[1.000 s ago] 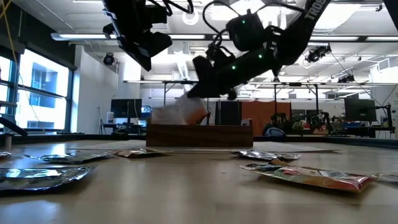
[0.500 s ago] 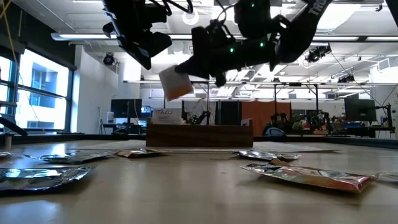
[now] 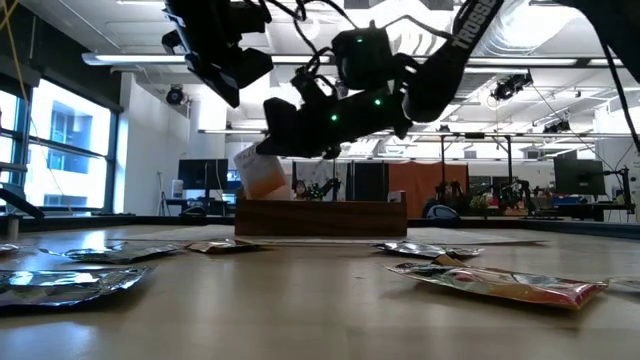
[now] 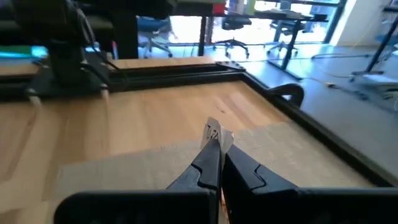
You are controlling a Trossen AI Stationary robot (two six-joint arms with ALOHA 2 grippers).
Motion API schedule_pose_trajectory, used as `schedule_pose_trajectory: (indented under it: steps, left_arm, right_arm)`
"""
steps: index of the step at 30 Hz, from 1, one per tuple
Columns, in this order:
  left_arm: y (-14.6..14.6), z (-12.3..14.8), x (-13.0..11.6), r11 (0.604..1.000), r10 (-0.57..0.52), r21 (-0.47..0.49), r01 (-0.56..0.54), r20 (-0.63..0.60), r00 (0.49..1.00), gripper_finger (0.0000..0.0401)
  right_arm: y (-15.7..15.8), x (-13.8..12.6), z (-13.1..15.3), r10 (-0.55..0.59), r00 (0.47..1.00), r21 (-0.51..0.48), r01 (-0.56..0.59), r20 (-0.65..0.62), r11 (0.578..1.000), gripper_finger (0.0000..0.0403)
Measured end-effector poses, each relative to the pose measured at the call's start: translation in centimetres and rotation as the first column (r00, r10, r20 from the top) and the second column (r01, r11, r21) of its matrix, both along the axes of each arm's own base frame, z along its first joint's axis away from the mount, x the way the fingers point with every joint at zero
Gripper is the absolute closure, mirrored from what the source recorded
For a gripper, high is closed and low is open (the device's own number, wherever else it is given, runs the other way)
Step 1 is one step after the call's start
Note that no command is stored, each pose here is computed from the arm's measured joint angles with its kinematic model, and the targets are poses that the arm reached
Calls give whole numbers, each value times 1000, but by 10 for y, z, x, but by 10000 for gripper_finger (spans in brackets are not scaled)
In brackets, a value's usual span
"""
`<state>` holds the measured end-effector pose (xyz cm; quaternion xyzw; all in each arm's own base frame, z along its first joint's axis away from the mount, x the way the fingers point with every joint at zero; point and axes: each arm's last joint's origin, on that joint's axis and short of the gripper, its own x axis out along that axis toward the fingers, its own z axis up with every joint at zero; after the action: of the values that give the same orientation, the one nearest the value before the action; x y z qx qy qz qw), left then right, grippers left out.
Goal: Pick & Place Tea
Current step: Put the orange tea bag into the left section of the wooden organizer
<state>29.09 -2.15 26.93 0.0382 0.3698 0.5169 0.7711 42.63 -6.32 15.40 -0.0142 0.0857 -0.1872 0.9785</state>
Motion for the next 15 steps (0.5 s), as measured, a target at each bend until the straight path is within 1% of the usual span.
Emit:
schedule_pose_trajectory:
  steps: [4,9,11,15]
  left_arm:
    - [1,0,-4,1000,21,12,-21,-19,1000,401]
    - [2,0,-12,997,76,26,-76,-18,997,401]
    - [2,0,-13,996,87,26,-86,-20,996,401]
    - [2,0,-13,996,88,24,-87,-12,996,401]
  right_arm:
    - [0,1,-2,-5,999,3,5,-44,1000,402]
    - [3,-1,-10,-62,988,-10,61,-139,998,401]
    - [3,-1,-10,-54,989,-9,53,-139,999,402]
    - [-1,0,-7,6,995,8,-5,-101,1000,395]
